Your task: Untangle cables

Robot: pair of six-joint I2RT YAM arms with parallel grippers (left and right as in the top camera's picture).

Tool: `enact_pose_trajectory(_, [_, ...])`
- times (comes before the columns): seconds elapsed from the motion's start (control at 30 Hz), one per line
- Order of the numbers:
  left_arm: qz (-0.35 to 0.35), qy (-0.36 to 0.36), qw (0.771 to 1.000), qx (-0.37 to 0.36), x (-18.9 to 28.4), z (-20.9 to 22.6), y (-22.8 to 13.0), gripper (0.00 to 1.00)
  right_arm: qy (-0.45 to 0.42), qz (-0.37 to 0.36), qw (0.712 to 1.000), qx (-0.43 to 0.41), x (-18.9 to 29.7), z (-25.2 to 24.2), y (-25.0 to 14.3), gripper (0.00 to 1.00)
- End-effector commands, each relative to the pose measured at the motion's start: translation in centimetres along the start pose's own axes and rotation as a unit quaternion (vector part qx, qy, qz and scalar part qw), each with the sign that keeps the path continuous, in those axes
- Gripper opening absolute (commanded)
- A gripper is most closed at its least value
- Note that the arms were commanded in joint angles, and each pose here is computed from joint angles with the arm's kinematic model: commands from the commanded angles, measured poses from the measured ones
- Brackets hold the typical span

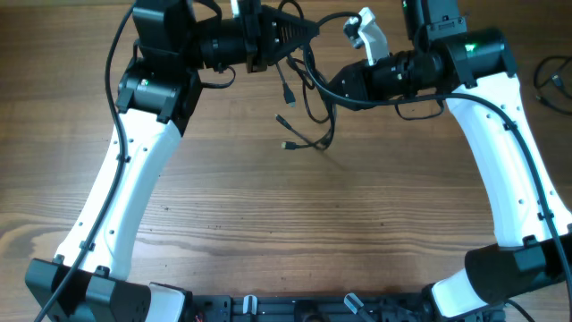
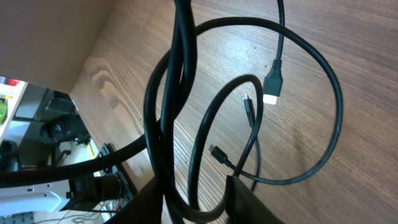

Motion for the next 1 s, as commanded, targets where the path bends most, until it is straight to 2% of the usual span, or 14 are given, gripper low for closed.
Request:
enact_pose_trajectory(0.0, [-0.006, -0.009, 1.000, -0.017, 0.6, -1.8, 0.0, 0.04, -0.005, 0.002, 1.000, -0.003, -0.9, -0.9, 0.2, 0.21])
enact_pose_trajectory(0.23, [-0.005, -0.010, 1.000, -0.018, 0.5, -1.8, -0.1, 0.04, -0.006, -0.008, 1.000, 0.009, -1.0, -1.0, 0.8, 0.04])
enact_pose_trajectory(0.33, [-0.004, -0.004, 1.000, -0.029, 0.5, -1.4, -0.2, 0.04, -0.009, -0.019, 1.000, 0.015, -0.6, -1.2, 1.2, 0.04])
enact_pose_trajectory(0.37, [-0.001, 0.003, 0.999, -0.053, 0.5, -1.0, -0.3, 0.04, -0.014, -0.028, 0.999, 0.015, 0.0, -1.4, 1.5, 0.04])
enact_pose_trajectory(0.43, [-0.012, 0.048, 0.997, -0.063, 0.7, 1.3, -0.4, 0.04, -0.027, -0.051, 0.998, 0.010, 1.9, -1.8, 2.0, 0.04])
enact_pose_trajectory(0.5, [-0.056, 0.146, 0.987, -0.024, 1.5, 5.5, 0.1, 0.04, -0.048, -0.088, 0.995, -0.008, 5.1, -2.4, 2.4, 0.04])
enact_pose_trajectory(0.57, [-0.097, 0.246, 0.964, -0.008, 3.1, 9.1, 0.5, 0.04, -0.071, -0.126, 0.989, -0.027, 8.4, -2.8, 2.4, 0.04])
enact_pose_trajectory(0.67, [-0.152, 0.409, 0.900, 0.004, 7.0, 13.9, 0.7, 0.04, -0.123, -0.200, 0.969, -0.075, 14.9, -3.9, 1.7, 0.04])
enact_pose_trajectory(0.77, [-0.179, 0.510, 0.841, 0.024, 10.3, 16.3, 0.1, 0.04, -0.173, -0.273, 0.938, -0.121, 20.9, -4.5, 0.3, 0.04])
enact_pose_trajectory(0.87, [-0.182, 0.551, 0.814, 0.029, 11.8, 17.1, -0.4, 0.04, -0.206, -0.318, 0.913, -0.150, 24.5, -4.6, -1.0, 0.04])
enact_pose_trajectory(0.97, [-0.152, 0.574, 0.804, -0.009, 12.3, 17.4, -0.7, 0.04, -0.222, -0.342, 0.896, -0.175, 26.4, -4.8, -1.8, 0.04])
Point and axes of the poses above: each gripper's point midway between its finger pads, its own x axis back along the fingers, its own z axis along the line the jaws close on, y = z × x, the point moved 2 cm from there along x, back along the fingers, and after that the axes turned 2 degrees about x, right-handed, at the moved point
